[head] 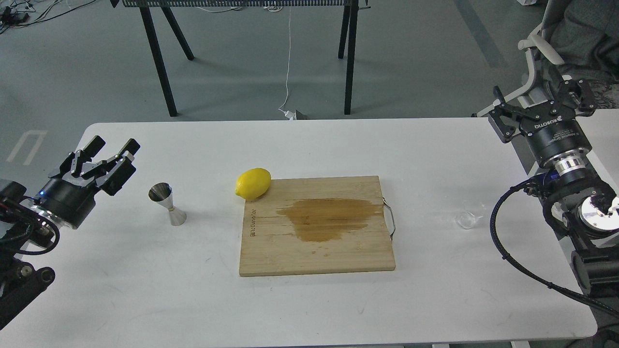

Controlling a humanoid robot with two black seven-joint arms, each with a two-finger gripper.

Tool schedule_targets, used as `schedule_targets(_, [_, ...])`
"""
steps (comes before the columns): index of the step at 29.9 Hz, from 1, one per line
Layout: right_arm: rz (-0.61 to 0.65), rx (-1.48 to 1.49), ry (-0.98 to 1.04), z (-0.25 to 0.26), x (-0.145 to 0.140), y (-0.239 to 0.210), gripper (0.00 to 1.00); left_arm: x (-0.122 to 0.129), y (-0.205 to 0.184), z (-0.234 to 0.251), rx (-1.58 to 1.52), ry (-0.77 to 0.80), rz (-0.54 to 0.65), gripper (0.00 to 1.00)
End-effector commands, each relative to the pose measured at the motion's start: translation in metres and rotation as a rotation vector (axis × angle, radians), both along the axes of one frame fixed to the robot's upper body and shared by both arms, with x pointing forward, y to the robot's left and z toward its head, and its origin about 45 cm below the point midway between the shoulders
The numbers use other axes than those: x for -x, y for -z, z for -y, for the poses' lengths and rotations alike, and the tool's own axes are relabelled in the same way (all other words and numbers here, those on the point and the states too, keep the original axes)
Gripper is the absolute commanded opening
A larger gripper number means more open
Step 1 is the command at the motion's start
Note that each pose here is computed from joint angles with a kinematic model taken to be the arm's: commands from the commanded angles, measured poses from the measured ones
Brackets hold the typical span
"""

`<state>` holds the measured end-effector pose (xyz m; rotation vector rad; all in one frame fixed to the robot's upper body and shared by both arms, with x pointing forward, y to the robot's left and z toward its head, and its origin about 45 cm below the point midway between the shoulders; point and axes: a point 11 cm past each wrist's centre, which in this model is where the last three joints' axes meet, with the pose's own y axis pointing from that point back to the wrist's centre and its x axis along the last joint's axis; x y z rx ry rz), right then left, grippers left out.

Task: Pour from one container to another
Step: 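Close the left gripper around the steel jigger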

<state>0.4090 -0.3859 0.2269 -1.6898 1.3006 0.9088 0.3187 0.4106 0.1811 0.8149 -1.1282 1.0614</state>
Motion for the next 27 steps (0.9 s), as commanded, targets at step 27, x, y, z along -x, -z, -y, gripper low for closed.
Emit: schedule_targets(27, [0.010, -0.001, 0.010, 0.005, 0.000, -0.004, 0.99, 0.061, 0.098, 0.011, -0.056, -0.013, -0.221, 0.99])
